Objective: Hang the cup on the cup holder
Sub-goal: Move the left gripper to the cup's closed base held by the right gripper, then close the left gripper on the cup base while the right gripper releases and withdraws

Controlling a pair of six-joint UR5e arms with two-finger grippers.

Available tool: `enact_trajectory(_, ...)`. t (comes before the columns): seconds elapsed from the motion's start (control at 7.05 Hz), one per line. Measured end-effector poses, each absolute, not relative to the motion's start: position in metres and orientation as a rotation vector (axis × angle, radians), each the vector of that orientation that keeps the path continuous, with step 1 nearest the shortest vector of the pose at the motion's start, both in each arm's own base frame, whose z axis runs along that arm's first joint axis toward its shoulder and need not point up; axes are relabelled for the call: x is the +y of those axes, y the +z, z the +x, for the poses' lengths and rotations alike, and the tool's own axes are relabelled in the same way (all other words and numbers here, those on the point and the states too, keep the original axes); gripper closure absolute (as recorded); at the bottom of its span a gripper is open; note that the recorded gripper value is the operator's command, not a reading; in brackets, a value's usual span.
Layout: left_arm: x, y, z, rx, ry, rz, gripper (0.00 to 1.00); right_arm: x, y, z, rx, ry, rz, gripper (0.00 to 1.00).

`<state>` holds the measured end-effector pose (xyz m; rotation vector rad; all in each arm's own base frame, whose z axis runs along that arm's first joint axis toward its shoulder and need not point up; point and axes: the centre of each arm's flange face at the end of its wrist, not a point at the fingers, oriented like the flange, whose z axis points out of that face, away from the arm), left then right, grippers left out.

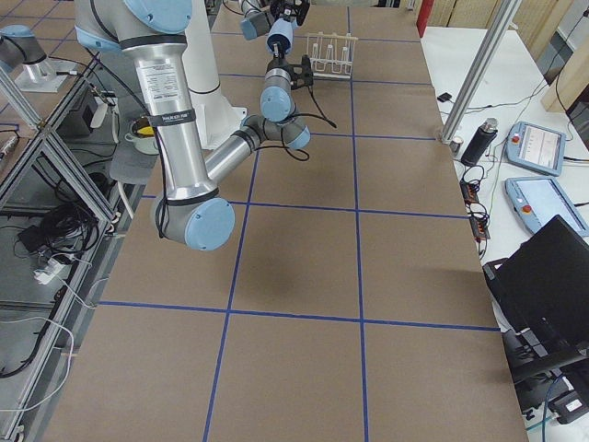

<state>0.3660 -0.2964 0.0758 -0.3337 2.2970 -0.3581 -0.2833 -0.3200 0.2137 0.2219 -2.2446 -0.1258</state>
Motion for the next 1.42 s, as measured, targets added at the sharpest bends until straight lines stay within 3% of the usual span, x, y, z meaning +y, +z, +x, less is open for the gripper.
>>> enact_trajectory(0.71, -0.29, 0.078, 0.36, 2.288, -0.311, -0.348, 1.0, -0.322, 0.221, -0.278, -2.237, -0.091, 0.236, 0.01)
enact_trajectory(1.42, -0.31, 0.086, 0.346, 2.263, -0.324, -0.282, 1.0, -0.371, 0.279, -0.228, -2.095, 0.083, 0.372, 0.01)
